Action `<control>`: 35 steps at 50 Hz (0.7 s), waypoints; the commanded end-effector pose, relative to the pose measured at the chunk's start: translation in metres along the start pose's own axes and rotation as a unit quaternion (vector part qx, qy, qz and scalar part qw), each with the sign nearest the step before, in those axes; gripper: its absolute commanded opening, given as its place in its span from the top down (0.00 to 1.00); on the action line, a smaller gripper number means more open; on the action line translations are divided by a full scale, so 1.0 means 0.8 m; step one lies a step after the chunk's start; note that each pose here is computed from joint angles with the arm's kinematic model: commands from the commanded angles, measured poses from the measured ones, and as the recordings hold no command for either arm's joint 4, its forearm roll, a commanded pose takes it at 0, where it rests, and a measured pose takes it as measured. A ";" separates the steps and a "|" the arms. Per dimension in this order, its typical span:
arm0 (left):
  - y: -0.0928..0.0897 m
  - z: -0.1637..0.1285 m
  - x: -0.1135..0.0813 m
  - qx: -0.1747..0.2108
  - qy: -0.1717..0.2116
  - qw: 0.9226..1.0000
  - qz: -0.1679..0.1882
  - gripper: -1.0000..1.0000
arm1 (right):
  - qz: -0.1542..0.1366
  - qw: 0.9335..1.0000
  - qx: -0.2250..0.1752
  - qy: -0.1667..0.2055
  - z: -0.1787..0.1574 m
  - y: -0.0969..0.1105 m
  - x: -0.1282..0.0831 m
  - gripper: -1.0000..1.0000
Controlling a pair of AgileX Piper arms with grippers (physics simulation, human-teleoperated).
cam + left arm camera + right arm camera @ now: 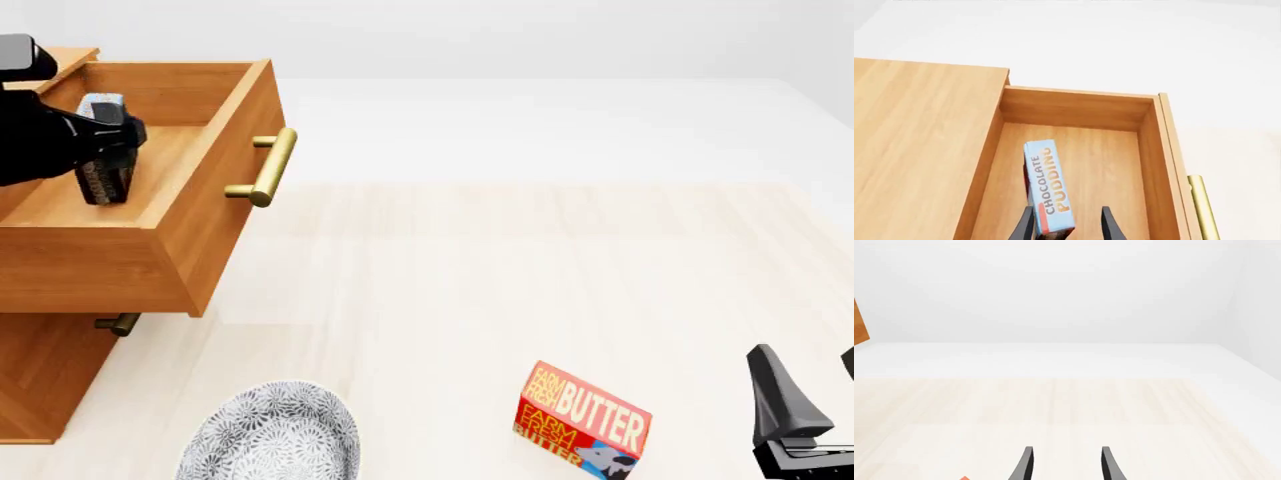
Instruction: Put the chocolate pudding in the top drawer of the cabinet and close it.
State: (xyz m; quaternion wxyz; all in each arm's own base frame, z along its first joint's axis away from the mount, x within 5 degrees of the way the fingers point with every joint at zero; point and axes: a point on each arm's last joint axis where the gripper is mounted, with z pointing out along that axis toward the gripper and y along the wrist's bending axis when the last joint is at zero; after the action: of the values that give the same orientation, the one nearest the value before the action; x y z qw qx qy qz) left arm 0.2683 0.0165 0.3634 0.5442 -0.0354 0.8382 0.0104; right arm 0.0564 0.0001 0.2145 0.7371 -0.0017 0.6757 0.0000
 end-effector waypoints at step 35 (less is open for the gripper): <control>-0.007 -0.055 -0.056 0.007 -0.036 0.998 0.045 0.00 | 0.000 1.000 0.000 0.000 0.000 0.000 0.000 0.00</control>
State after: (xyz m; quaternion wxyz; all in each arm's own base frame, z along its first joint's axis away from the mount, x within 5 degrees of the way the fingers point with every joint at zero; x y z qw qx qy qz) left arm 0.2511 0.0147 0.4032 0.5636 -0.0111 0.8256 0.0254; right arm 0.0564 0.0001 0.2145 0.7371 -0.0017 0.6757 0.0000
